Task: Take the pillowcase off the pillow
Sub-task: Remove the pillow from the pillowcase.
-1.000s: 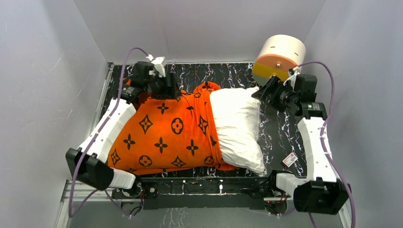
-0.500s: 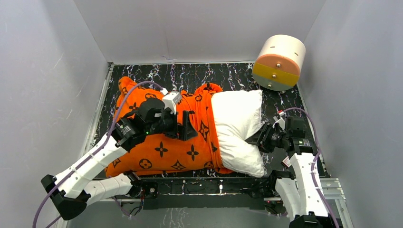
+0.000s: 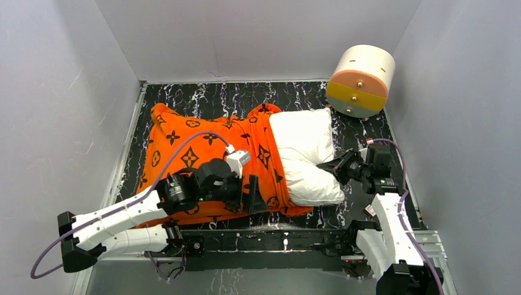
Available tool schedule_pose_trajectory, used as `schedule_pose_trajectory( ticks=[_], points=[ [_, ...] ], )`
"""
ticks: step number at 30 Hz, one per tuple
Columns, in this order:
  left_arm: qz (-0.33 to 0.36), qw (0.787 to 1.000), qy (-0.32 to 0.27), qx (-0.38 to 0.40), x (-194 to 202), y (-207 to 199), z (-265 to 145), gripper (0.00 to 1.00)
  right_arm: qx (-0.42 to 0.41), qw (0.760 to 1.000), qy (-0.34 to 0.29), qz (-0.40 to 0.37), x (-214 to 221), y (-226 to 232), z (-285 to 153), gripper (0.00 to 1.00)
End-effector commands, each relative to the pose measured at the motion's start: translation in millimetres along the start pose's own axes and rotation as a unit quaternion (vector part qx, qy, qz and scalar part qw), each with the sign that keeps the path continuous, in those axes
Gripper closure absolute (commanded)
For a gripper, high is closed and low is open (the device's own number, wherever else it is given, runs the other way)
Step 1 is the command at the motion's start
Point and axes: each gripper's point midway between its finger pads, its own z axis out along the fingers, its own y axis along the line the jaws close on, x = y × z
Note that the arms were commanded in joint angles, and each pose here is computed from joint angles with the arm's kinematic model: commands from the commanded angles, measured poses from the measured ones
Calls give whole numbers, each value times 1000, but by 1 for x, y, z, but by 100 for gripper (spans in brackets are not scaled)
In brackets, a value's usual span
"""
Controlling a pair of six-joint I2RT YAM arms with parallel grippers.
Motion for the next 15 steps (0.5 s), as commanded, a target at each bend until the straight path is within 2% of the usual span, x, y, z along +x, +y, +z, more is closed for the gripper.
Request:
schedule_pose_trajectory(
  ticks=[1, 8, 12, 13, 15],
  points=[
    [-35, 999, -15, 10, 8, -10, 34, 4, -31, 999, -16, -10, -13, 19, 14, 100],
    [-100, 978, -144, -112, -5, 25, 106, 6, -9, 996, 43, -76, 33, 25, 31, 99],
    [-79, 953, -224, -188, -32, 49, 108, 8, 10, 996, 43, -82, 43, 15, 27, 99],
    [-73, 946, -240, -204, -38, 55, 105, 12, 14, 996, 37, -83, 42, 12, 25, 99],
    [-62, 931, -266, -241, -43, 72, 98, 28, 22, 996, 24, -85, 41, 7, 21, 98]
  ],
)
